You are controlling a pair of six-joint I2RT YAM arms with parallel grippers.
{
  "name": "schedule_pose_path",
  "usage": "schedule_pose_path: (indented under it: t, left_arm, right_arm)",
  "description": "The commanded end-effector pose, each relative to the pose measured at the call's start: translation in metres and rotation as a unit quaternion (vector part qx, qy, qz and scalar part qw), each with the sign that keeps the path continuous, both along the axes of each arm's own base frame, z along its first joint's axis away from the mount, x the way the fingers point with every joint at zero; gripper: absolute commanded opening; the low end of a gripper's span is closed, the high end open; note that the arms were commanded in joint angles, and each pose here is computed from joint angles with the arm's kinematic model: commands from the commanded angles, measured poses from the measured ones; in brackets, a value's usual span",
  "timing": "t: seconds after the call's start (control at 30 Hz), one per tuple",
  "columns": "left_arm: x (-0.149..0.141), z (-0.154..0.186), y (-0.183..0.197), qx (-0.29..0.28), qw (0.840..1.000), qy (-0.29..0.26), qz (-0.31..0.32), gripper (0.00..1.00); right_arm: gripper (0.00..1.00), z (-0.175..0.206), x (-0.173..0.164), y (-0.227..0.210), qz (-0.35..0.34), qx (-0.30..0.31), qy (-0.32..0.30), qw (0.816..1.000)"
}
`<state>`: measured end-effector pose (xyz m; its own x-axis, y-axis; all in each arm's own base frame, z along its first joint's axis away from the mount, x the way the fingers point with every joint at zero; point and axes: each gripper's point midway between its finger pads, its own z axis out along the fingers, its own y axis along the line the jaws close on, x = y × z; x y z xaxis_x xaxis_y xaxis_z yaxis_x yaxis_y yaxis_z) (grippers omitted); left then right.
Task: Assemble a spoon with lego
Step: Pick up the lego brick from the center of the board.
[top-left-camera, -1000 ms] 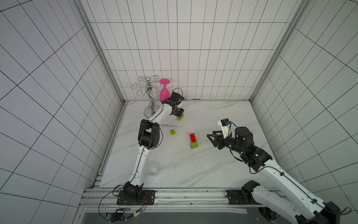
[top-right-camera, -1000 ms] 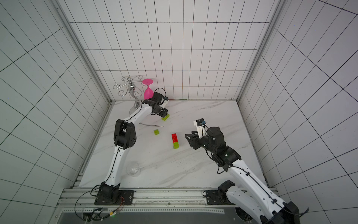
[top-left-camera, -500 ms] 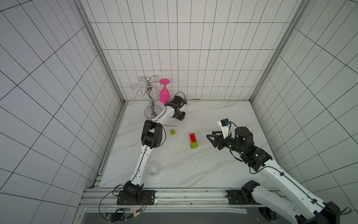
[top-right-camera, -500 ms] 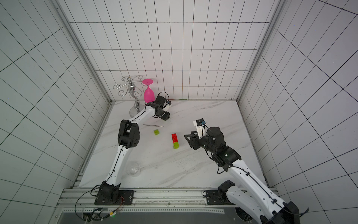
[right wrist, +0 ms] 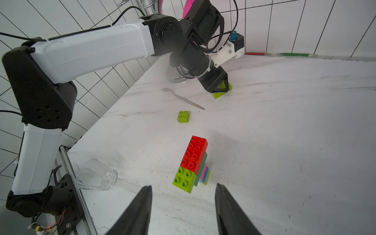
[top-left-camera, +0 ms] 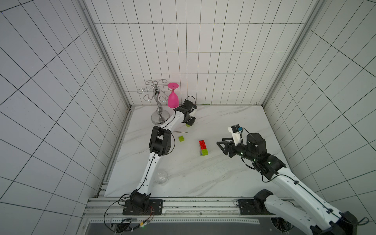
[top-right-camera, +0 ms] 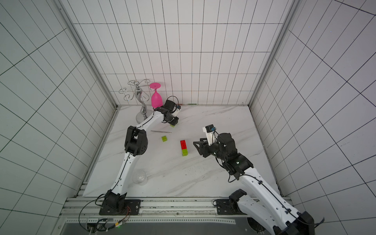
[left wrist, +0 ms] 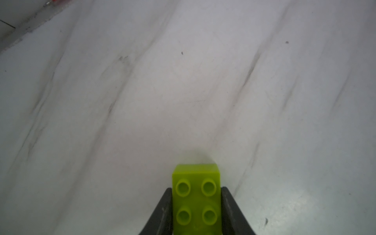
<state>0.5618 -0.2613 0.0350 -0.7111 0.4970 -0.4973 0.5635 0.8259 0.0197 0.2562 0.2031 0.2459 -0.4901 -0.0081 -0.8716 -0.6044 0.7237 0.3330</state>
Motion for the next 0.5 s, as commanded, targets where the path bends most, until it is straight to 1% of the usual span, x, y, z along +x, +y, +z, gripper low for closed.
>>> schedule_pose_path:
  t: [0.0,0.1,0.2,0.3,0.37,0.47]
  left_arm:
    - [0.002,-0.001,0.001,0.005,1.0,-0.002,0.0,0.29]
    - [-0.002,0.0,0.003,0.01,1.0,0.003,-0.003,0.23]
    - [-0.005,0.012,0.006,0.013,1.0,-0.004,-0.004,0.22]
    - [-0.013,0.043,0.009,-0.002,1.0,-0.013,0.007,0.21]
    - [-0.023,0.071,0.01,-0.023,0.999,-0.017,0.015,0.22]
    - [-0.046,0.118,0.013,-0.064,0.997,-0.029,0.03,0.21]
  right_arm:
    - [0.52,-0.009,-0.002,0.002,0.006,0.0,0.011,1.0]
    - [0.51,-0.013,0.001,0.003,0.002,-0.004,0.018,1.0]
    - [0.51,-0.02,0.004,0.001,-0.006,-0.01,0.025,1.0]
    - [0.51,-0.028,0.006,-0.002,-0.018,-0.027,0.033,0.999]
    - [0.51,-0.034,0.006,-0.001,-0.019,-0.047,0.038,0.998]
    - [0.51,-0.045,0.002,0.006,-0.01,-0.097,0.044,0.994]
